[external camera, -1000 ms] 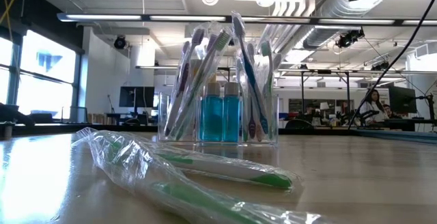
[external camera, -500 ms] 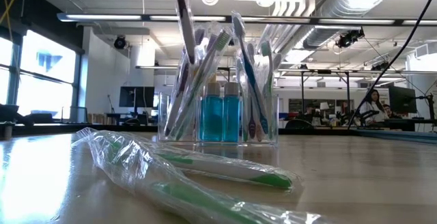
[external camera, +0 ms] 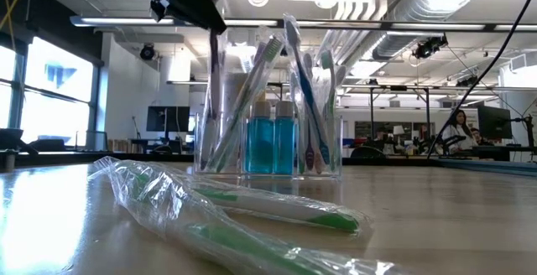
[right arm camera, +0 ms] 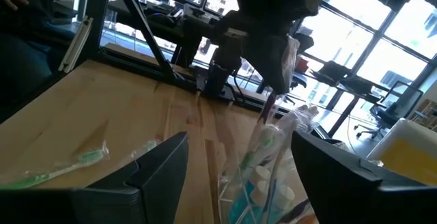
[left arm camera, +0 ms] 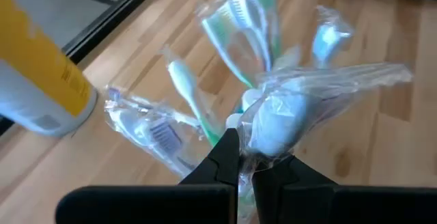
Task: Pick & Place toothbrushing station
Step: Put the purple toothbrush into the transparent organizer
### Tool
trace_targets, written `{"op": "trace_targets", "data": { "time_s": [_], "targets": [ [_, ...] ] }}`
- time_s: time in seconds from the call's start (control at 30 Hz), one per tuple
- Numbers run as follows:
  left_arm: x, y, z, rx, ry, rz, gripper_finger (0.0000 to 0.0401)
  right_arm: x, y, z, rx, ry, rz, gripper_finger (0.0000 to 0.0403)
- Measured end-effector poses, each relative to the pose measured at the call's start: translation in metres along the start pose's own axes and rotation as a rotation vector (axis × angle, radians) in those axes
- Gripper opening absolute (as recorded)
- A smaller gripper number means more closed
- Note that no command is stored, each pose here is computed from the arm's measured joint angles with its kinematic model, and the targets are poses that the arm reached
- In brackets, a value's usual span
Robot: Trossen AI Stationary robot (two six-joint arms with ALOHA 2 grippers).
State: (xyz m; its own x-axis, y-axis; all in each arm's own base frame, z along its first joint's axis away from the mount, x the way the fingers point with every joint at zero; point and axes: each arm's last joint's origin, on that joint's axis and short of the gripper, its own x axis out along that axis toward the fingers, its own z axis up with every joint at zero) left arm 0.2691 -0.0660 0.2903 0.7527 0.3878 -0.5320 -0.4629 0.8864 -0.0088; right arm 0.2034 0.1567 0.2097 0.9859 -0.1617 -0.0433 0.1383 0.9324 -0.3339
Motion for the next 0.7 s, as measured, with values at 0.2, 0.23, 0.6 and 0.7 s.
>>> {"op": "trace_targets", "data": {
  "time_s": [0.2, 0.23, 0.6, 0.7],
  "targets": [
    [0.009, 0.007, -0.008, -0.042, 0.034, 0.009, 0.0007, 0.002, -0.001, 0.000, 0.004, 0.003, -0.007, 0.0254],
    [0.011, 0.008, -0.009, -0.057, 0.042, 0.007, 0.0007, 0.002, -0.001, 0.000, 0.005, 0.003, -0.008, 0.0254],
    [0.041, 0.012, -0.022, -0.128, 0.135, -0.022, 0.0008, 0.008, -0.005, -0.004, 0.039, 0.013, 0.016, 0.0254],
    [0.051, 0.013, -0.024, -0.140, 0.166, -0.031, 0.0018, 0.008, -0.005, -0.004, 0.035, 0.016, 0.017, 0.0254]
  ]
}}
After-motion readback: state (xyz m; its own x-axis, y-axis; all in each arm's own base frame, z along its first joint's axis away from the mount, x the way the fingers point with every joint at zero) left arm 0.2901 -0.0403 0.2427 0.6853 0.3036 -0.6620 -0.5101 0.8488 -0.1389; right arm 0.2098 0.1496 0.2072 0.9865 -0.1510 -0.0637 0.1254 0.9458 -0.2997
